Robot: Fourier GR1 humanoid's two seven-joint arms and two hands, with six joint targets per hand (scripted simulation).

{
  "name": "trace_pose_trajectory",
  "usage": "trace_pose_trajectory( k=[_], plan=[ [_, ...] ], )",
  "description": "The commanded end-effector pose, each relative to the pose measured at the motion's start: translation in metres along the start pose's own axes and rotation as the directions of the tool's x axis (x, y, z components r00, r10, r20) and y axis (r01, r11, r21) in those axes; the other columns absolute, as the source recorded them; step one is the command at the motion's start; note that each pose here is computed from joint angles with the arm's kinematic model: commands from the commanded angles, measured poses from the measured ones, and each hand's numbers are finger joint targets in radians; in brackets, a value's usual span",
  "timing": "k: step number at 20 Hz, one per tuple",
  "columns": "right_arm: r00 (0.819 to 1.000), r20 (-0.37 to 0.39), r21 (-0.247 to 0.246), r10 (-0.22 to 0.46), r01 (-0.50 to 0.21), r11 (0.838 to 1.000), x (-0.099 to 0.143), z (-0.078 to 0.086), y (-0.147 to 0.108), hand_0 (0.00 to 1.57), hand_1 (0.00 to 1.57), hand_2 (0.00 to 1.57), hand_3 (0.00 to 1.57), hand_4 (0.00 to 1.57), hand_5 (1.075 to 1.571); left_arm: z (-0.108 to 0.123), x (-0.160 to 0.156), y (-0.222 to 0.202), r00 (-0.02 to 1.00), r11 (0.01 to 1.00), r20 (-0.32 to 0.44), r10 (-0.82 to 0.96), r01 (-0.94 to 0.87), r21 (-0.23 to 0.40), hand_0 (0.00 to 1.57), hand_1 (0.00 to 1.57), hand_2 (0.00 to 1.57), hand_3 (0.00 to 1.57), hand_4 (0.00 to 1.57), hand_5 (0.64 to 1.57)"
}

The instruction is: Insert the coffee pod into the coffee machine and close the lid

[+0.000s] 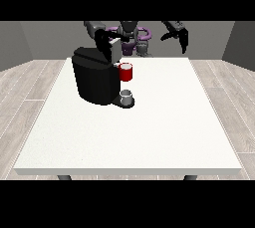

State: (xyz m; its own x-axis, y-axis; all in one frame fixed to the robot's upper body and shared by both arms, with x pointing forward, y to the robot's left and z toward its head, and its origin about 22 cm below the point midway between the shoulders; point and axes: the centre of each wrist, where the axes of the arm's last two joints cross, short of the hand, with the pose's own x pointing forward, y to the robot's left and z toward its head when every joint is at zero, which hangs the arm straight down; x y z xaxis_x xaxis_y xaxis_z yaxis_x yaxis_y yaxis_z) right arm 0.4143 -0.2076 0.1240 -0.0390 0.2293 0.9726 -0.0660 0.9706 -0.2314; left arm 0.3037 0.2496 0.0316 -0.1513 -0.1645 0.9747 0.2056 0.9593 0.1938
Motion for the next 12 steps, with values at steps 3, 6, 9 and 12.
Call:
trace_pose_trajectory(
  k=[3, 6, 9, 12],
  plan=[
    [0.982, 0.169, 0.043, 0.09, -0.098, 0.994, 0.048, -0.009, 0.025, 0.0, 0.0, 0.0, 0.0, 0.0, 1.571, -0.001, 0.001, -0.015, 0.999, 0.999, 0.033, 0.004, -0.003, -0.049, 0.0, 0.0, 0.0, 0.0, 0.34, 1.571],
    [0.972, 0.201, 0.044, 0.12, -0.131, 0.99, 0.07, -0.011, 0.031, 0.0, 0.0, 0.0, 0.0, 0.08, 1.571, -0.017, 0.015, -0.014, 0.997, 0.997, 0.075, -0.014, 0.019, -0.069, 0.0, 0.0, 0.0, 0.0, 0.36, 1.571],
    [0.959, 0.237, 0.03, 0.153, -0.165, 0.986, 0.079, -0.009, 0.025, 0.0, 0.0, 0.0, 0.0, 0.3, 1.571, -0.017, 0.014, -0.016, 0.995, 0.997, 0.095, 0.007, 0.0, -0.076, 0.0, 0.0, 0.0, 0.0, 0.38, 1.571],
    [0.959, 0.237, -0.002, 0.156, -0.16, 0.987, 0.093, -0.007, 0.025, 0.0, 0.0, 0.0, 0.0, 0.24, 1.571, -0.025, 0.02, -0.021, 0.996, 0.997, 0.093, -0.004, 0.012, -0.081, 0.0, 0.0, 0.0, 0.0, 0.44, 1.571]
  ],
)
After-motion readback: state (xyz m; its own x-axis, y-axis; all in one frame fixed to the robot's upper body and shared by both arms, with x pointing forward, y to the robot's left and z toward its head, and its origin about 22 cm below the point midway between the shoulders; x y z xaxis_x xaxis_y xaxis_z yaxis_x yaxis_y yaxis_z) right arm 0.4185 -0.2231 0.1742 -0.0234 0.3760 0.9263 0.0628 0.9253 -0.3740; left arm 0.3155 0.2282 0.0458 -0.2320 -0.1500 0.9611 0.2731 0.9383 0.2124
